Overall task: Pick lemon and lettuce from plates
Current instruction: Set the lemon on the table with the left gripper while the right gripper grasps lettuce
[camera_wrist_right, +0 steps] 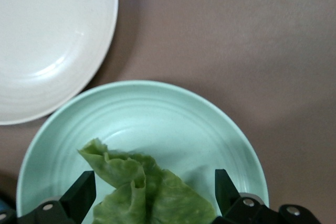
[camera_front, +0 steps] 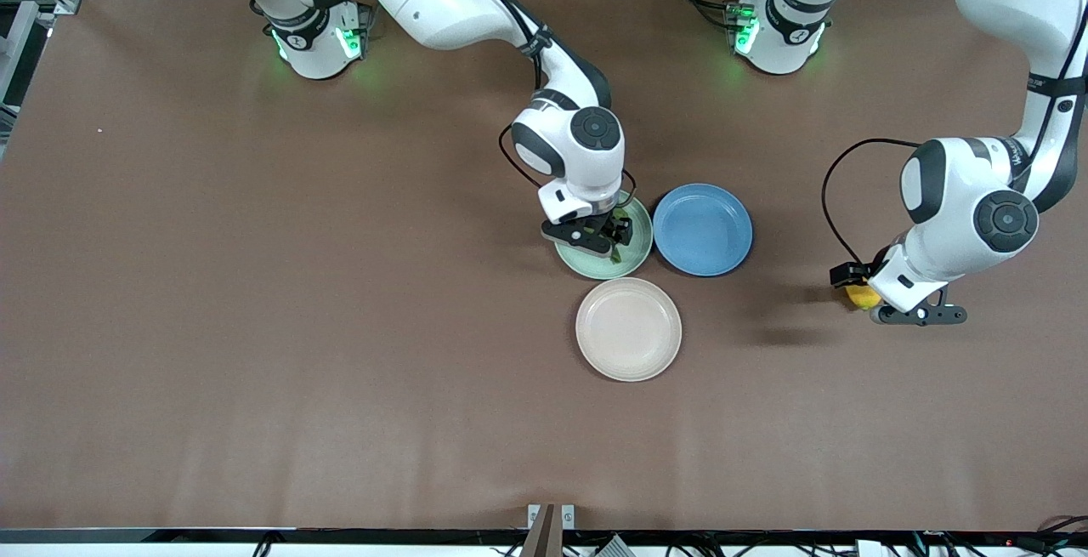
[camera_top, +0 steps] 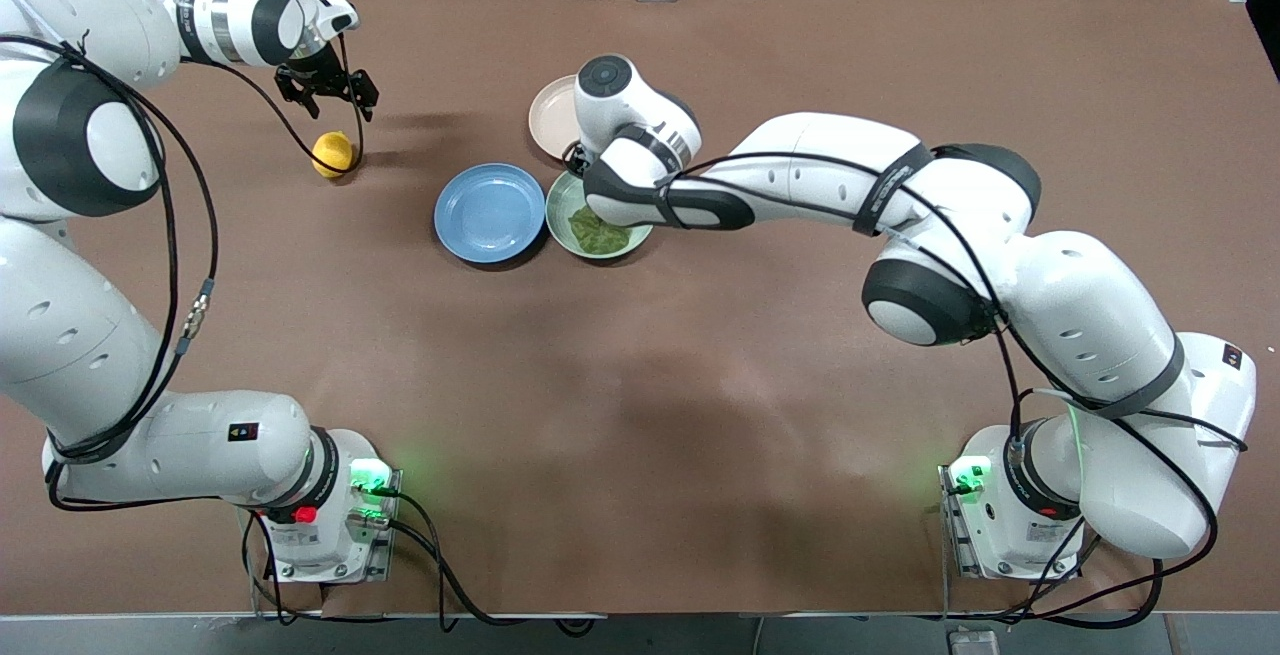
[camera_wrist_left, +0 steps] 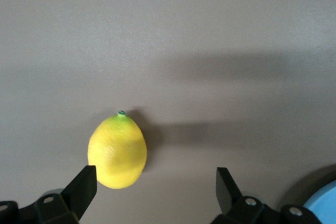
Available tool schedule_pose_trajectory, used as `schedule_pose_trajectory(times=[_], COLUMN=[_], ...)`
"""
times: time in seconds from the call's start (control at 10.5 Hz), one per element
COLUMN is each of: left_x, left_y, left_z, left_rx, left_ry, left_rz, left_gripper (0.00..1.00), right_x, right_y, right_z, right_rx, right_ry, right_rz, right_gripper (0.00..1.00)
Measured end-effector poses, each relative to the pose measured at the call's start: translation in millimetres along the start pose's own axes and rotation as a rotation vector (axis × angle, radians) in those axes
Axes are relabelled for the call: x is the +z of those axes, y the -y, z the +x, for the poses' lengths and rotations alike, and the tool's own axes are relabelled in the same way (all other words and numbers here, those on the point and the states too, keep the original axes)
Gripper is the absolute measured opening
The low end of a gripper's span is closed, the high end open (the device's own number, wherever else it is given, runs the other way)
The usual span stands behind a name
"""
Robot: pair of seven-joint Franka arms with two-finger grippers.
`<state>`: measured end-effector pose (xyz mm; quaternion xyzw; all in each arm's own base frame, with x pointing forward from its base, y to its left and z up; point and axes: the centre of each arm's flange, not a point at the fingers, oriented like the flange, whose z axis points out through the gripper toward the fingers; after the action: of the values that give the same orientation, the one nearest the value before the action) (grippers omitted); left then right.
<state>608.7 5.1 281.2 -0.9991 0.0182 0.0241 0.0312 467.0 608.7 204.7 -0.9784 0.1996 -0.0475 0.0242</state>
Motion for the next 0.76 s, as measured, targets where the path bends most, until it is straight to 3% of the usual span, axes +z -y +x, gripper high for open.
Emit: schedule_pose_trajectory(times=[0.38, 0.48, 0.76], left_x=[-5.7, -8.5, -17.9], left_y=[-17.9, -25.5, -49.6], left_z=[2.0, 0.6, -24.3], left_rx=[-0.003, -0.014, -0.047], left_ry=[-0.013, -0.015, -0.007], left_rz=[-0.017, -0.021, -0.024], left_gripper=[1.00, 1.00, 1.00], right_x=[1.3, 3.5, 7.3], right_y=[3.2, 3.3, 3.6], right_z=[-5.6, -8.5, -13.7], right_rx=[0.047, 0.059, 0.069], right_ry=[-0.008, -0.010, -0.012], right_rz=[0.004, 0.001, -0.004], right_gripper=[0.92, 0.84, 0.75])
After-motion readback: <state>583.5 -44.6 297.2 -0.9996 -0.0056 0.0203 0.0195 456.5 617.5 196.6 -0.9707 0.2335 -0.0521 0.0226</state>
